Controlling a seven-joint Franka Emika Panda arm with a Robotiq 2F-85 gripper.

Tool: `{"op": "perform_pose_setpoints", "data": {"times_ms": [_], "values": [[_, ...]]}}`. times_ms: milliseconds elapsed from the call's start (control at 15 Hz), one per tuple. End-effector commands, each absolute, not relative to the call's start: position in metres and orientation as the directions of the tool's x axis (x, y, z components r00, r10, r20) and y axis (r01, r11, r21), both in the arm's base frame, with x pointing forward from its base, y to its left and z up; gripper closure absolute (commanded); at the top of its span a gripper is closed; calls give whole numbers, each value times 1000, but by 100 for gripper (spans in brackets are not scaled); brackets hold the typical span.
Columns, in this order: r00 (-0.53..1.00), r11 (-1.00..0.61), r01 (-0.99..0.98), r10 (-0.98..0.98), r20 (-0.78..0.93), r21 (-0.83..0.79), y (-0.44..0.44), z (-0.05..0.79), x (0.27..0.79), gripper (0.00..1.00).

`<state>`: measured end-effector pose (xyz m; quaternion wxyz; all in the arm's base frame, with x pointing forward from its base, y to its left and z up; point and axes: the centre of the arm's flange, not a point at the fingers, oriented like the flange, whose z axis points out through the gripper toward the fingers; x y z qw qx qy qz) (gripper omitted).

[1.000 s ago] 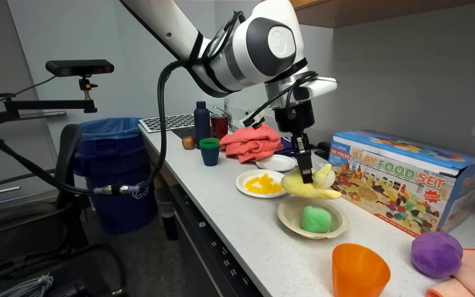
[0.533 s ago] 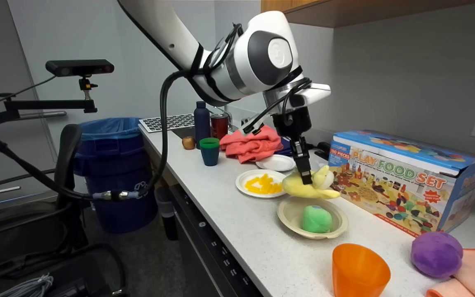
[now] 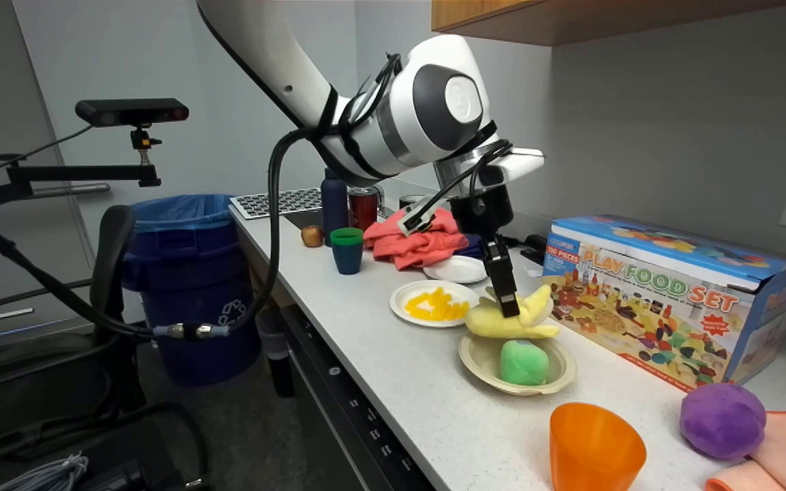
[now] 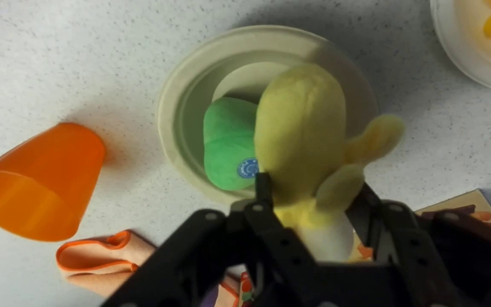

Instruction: Put the toy banana on the plate with the green toy fruit

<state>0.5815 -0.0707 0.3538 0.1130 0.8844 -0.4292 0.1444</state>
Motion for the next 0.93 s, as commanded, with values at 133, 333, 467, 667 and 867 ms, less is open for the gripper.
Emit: {"op": "perform_pose_setpoints", "data": {"times_ms": [133, 333, 467, 667, 867], "values": [[592, -623, -780, -709, 383, 52, -66, 370, 588, 6], [596, -660, -751, -677, 432, 2, -53, 401, 592, 0], [600, -692, -721, -649, 469, -34, -42, 425, 594, 0], [596, -717, -693, -627, 501, -73, -30, 458, 593, 0], [587, -702, -708, -645, 489, -77, -31, 453, 596, 0]]}}
